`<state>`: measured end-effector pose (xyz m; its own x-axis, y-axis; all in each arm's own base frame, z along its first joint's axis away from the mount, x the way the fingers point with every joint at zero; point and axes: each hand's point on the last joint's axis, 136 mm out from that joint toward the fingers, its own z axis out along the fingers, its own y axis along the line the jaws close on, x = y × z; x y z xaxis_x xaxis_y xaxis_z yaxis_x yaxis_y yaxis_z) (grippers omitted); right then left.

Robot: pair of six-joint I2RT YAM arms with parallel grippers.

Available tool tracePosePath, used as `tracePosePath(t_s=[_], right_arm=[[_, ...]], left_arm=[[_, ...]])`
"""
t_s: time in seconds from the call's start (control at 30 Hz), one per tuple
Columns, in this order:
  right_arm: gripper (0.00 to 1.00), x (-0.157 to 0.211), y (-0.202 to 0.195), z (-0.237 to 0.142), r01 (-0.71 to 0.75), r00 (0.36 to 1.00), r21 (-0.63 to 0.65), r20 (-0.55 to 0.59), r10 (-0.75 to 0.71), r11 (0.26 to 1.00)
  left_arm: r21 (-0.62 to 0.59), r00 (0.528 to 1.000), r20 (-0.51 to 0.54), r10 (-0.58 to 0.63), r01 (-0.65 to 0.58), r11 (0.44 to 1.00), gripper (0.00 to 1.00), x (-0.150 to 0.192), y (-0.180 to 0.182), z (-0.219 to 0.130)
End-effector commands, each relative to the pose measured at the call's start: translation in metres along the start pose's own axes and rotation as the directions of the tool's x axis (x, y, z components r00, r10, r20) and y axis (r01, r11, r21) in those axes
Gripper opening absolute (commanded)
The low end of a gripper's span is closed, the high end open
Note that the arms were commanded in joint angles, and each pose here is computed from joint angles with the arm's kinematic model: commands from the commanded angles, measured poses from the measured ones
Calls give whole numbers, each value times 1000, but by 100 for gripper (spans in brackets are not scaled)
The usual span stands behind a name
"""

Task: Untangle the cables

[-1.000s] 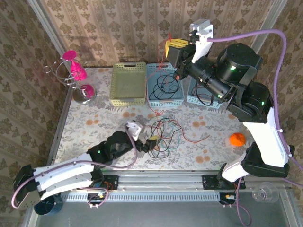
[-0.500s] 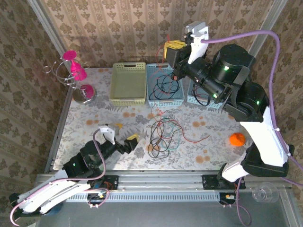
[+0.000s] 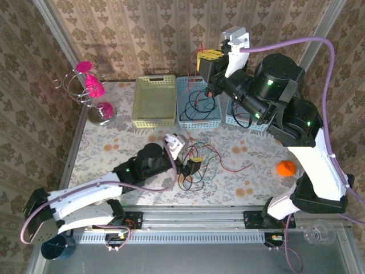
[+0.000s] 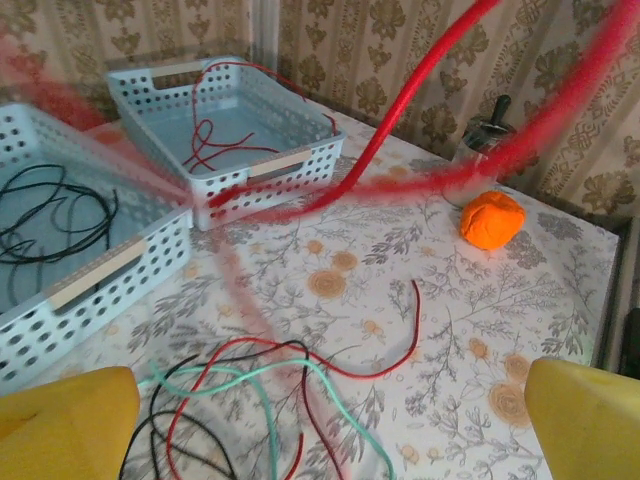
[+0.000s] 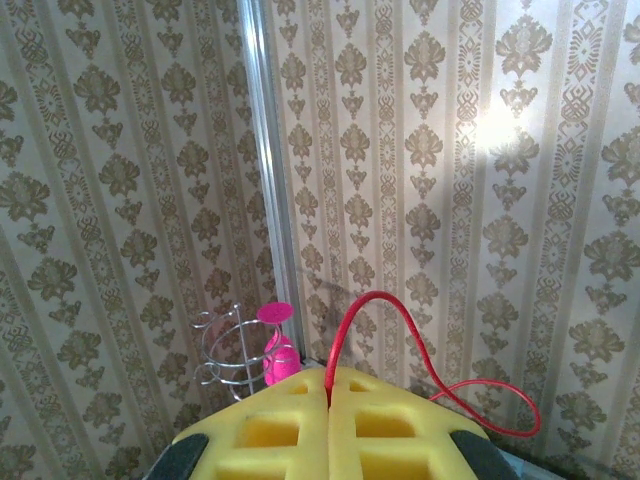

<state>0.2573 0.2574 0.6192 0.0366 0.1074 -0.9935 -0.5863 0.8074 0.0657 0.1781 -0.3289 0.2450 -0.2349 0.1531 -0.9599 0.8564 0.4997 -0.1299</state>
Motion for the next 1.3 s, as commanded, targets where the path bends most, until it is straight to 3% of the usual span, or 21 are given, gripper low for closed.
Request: tracePosePath(t_s=[0.0,0.03,0.07,0.13,0.17,0.2,0.23,0.5,0.83,1.07,1.27], right_arm=[[0,-13,-3,-15,-40,998,-3,38,40,999],[0,-14,-2,-16,-45,998,-9,39,45,999],[0,-17,-2,-19,-50,998,-11,48,50,999],[0,-20,-6,-23,-43,997,1,59,43,999],[0,-22,-9,-25,-35,997,16,64,34,999],[0,-23,-13,-27,-23,997,32,69,21,999],[0,-27,-16,-30,-14,997,49,79,10,999],[0,-34,-58,-33,36,992,231,106,-62,972],[0,-39,-139,-53,-66,990,427,143,5,902],[0,-37,-165,-60,-154,981,458,176,81,875],[0,-17,-161,-35,-180,982,404,129,139,897]], left_arm=[[6,987,157,44,-45,999,100,-47,-7,15],[-17,987,151,46,-44,999,99,-45,-3,21],[-34,988,143,54,-49,998,89,-41,1,28],[-65,992,110,54,-48,997,56,-31,8,37],[-80,994,96,47,-39,996,26,-25,12,40],[-97,996,87,31,-23,995,7,-20,16,40],[-104,997,79,17,-9,995,0,-12,18,39],[-145,996,43,-77,83,986,0,38,32,10],[-261,985,42,-165,170,950,0,86,62,-40],[-323,975,74,-211,224,919,0,103,81,-64],[-312,975,105,-196,219,925,0,84,83,-68]])
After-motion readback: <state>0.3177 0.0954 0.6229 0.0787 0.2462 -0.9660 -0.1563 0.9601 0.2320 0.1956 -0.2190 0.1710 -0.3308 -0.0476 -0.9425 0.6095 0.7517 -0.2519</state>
